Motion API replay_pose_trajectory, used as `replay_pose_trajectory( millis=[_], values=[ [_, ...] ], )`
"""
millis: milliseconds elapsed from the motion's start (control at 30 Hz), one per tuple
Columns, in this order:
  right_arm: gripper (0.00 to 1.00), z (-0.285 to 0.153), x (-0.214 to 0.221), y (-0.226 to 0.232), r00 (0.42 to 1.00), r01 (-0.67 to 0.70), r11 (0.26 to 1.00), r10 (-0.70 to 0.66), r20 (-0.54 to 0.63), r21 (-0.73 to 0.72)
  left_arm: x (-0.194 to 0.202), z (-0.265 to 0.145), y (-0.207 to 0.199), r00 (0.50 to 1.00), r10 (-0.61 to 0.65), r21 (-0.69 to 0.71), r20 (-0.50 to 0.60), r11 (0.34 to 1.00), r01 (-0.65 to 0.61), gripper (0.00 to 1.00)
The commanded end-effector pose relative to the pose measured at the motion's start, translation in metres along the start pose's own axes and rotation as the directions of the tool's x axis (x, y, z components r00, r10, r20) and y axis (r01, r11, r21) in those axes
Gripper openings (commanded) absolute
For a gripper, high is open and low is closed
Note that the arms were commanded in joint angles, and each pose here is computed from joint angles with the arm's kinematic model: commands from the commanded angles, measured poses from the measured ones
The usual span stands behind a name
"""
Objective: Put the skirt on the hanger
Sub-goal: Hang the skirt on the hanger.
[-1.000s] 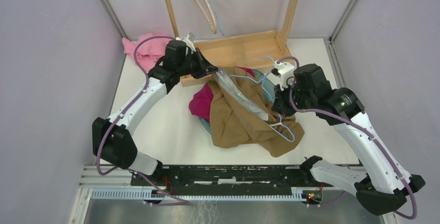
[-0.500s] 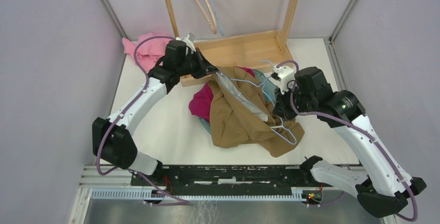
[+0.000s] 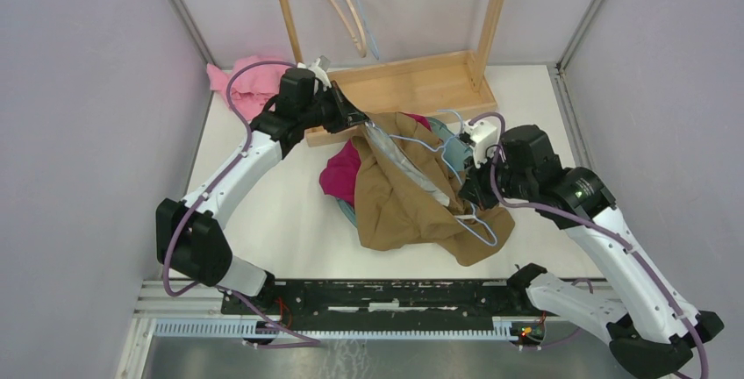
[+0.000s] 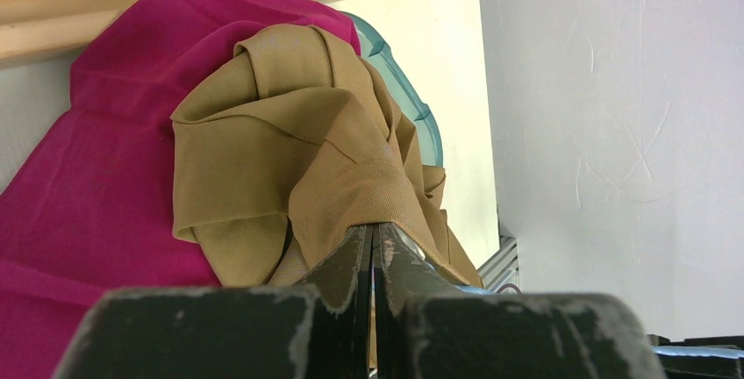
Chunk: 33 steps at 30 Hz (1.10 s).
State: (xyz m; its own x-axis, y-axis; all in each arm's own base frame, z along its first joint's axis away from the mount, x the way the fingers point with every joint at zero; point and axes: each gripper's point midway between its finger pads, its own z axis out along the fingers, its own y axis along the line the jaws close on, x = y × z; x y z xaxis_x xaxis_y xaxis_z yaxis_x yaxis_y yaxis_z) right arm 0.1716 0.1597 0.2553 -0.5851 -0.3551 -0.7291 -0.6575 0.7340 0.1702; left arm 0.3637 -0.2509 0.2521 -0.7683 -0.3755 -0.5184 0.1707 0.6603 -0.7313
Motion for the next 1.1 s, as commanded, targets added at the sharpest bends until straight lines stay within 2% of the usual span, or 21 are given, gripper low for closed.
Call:
replay_pose_trajectory(
  millis=[0,367,1067],
  values=[
    [0.01,0.004,-0.020,0.002,0.992,0.047,0.999,-0.045,0.114,-0.013,-0.017,-0.004,-0.015,0.998,-0.003,0.050,0.060,0.999,0.000,0.04],
    [0.01,-0.007,-0.038,0.000,0.970,0.061,0.998,-0.064,0.236,0.021,-0.017,-0.005,-0.012,0.998,0.000,0.039,0.060,0.999,-0.002,0.04],
    [0.01,-0.015,-0.044,0.002,0.943,0.069,0.997,-0.073,0.324,0.022,-0.025,-0.020,-0.007,0.997,0.001,0.031,0.078,1.000,-0.003,0.04]
  ],
)
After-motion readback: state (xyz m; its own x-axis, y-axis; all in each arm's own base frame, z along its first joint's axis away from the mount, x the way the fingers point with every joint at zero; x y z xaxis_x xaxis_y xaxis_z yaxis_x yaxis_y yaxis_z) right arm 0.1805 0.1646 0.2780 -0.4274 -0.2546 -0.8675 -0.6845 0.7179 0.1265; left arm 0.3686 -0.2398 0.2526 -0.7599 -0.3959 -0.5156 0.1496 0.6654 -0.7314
